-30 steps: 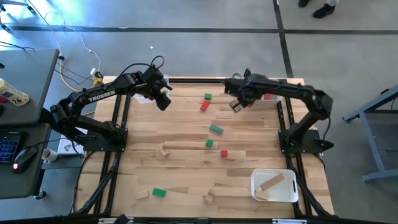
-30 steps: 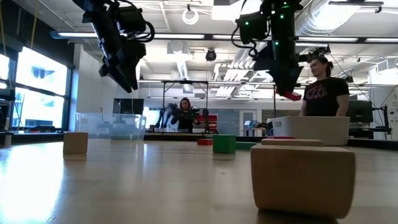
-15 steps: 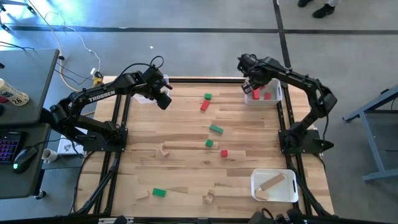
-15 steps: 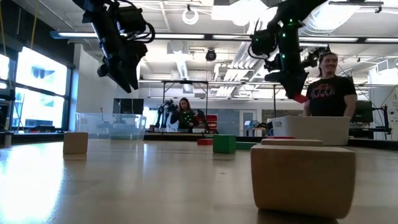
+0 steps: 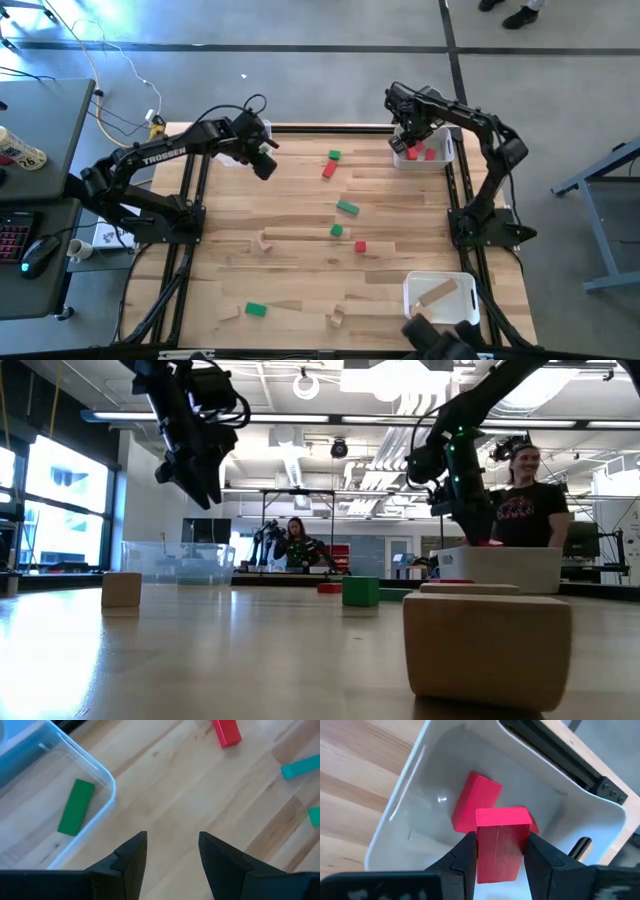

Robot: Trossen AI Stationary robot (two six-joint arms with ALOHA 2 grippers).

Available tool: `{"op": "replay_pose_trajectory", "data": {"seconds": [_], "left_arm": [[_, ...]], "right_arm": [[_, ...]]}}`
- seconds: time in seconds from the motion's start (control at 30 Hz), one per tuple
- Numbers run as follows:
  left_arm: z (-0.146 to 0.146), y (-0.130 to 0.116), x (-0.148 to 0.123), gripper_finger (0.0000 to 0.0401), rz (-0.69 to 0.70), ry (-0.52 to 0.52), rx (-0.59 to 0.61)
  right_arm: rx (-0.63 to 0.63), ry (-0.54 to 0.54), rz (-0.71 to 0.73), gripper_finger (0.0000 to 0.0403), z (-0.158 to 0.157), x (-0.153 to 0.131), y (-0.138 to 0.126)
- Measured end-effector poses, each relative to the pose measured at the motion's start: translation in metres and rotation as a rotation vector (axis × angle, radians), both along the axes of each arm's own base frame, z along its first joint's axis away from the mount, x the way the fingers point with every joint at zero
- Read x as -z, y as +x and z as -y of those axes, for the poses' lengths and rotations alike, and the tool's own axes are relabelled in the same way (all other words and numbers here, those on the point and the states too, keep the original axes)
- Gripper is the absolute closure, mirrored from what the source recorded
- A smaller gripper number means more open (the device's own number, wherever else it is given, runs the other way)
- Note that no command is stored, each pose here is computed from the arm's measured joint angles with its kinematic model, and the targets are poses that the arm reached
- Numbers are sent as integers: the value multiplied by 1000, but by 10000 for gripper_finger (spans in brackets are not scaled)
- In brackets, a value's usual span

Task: Sort & place blocks by color
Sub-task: Put the red block into the gray bin, then put the brown block into the white bin

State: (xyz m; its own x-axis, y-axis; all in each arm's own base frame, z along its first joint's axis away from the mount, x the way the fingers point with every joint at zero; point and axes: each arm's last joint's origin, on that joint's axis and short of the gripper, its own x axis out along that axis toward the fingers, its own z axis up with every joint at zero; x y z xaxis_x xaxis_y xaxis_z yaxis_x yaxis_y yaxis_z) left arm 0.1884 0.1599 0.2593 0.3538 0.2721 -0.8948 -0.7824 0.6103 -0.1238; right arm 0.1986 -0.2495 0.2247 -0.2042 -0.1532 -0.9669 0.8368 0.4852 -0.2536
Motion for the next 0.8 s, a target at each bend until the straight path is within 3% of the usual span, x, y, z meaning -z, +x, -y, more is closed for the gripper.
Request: {"op": "replay_pose_trajectory", "data": {"seconds": [0.13,0.43,0.8], "left_arm": [[8,4,1,233,-21,-16,38],[30,14,3,233,-15,-102,156],[55,21,5,233,-56,-175,272]], "right_arm": [[-3,28,4,298,3,5,-1],[-13,-8,-36,181,4,5,-1],[-4,-82,44,192,-9,-29,-11]]}}
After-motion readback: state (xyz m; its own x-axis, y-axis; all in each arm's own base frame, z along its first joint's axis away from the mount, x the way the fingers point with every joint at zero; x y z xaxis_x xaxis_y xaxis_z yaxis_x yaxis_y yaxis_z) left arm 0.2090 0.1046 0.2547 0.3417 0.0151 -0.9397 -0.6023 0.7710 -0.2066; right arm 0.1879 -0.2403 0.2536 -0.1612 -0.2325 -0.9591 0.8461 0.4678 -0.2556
